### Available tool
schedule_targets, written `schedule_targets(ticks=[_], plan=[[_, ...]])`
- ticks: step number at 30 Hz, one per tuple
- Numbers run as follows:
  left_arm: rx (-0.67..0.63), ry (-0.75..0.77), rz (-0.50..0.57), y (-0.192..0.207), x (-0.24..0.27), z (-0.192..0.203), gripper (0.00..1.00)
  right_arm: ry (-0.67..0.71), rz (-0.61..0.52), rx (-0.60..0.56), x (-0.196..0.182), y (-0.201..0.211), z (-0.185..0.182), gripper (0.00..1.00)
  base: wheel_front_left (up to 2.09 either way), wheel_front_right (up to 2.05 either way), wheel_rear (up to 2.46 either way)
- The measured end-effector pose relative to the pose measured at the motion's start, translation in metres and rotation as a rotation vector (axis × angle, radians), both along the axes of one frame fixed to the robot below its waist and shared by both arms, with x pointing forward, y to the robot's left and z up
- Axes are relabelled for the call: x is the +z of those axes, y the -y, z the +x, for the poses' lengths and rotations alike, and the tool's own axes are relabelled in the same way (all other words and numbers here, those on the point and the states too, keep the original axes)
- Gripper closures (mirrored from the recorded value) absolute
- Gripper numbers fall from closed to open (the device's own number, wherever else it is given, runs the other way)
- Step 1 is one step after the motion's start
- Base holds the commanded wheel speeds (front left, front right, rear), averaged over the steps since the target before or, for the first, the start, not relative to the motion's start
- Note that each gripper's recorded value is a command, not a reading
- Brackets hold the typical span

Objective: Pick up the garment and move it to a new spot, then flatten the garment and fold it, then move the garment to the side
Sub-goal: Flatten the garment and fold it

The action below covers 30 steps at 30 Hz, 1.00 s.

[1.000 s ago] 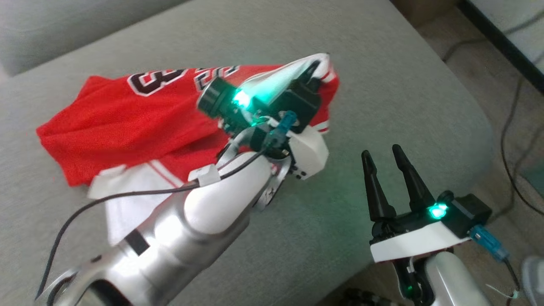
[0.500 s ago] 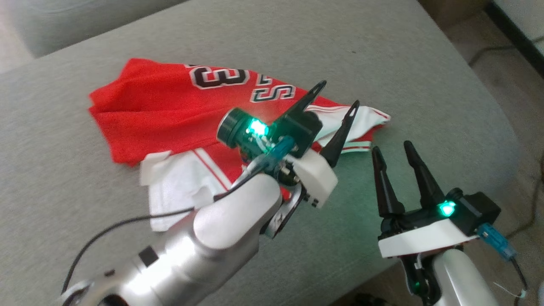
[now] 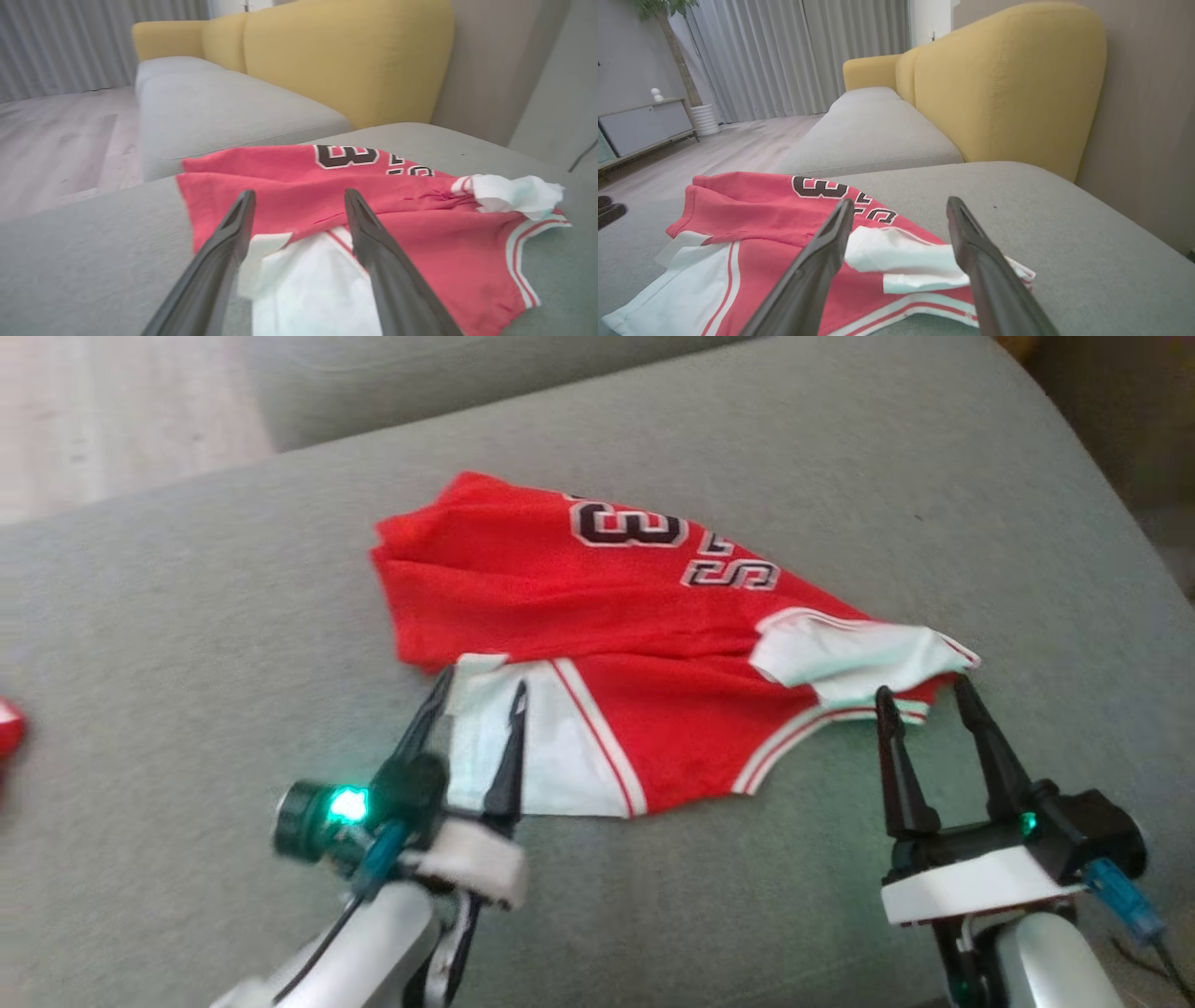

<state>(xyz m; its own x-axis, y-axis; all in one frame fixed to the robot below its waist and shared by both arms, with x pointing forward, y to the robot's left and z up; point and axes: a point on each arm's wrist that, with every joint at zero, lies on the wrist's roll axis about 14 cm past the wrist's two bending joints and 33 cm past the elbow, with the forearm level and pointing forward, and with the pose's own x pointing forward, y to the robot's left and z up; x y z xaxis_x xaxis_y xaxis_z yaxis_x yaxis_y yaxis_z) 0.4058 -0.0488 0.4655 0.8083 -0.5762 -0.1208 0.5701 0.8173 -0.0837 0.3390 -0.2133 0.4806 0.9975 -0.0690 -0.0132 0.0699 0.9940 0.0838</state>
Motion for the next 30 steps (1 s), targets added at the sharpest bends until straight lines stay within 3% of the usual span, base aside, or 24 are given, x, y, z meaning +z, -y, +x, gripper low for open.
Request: schedule_targets(ticks=[7, 16, 25, 30], plan=[[0.303, -0.005, -0.030, -0.093, 0.004, -0.013, 0.00, 0.035, -0.029, 0.053, 0.010, -0.013, 0.005, 0.00, 0.00, 0.00, 0.00], [0.544, -0.029, 0.008, -0.180, -0.013, -0.051, 0.00, 0.038, -0.035, 0.108, 0.009, -0.031, 0.003, 0.00, 0.00, 0.00, 0.00], [0.596, -0.009, 0.002, -0.203, -0.013, -0.068, 0.00, 0.033, -0.032, 0.133, 0.007, -0.039, -0.001, 0.00, 0.00, 0.00, 0.00], [0.540, -0.015, -0.016, -0.191, -0.016, -0.065, 0.00, 0.023, -0.030, 0.138, 0.004, -0.040, 0.000, 0.00, 0.00, 0.00, 0.00]])
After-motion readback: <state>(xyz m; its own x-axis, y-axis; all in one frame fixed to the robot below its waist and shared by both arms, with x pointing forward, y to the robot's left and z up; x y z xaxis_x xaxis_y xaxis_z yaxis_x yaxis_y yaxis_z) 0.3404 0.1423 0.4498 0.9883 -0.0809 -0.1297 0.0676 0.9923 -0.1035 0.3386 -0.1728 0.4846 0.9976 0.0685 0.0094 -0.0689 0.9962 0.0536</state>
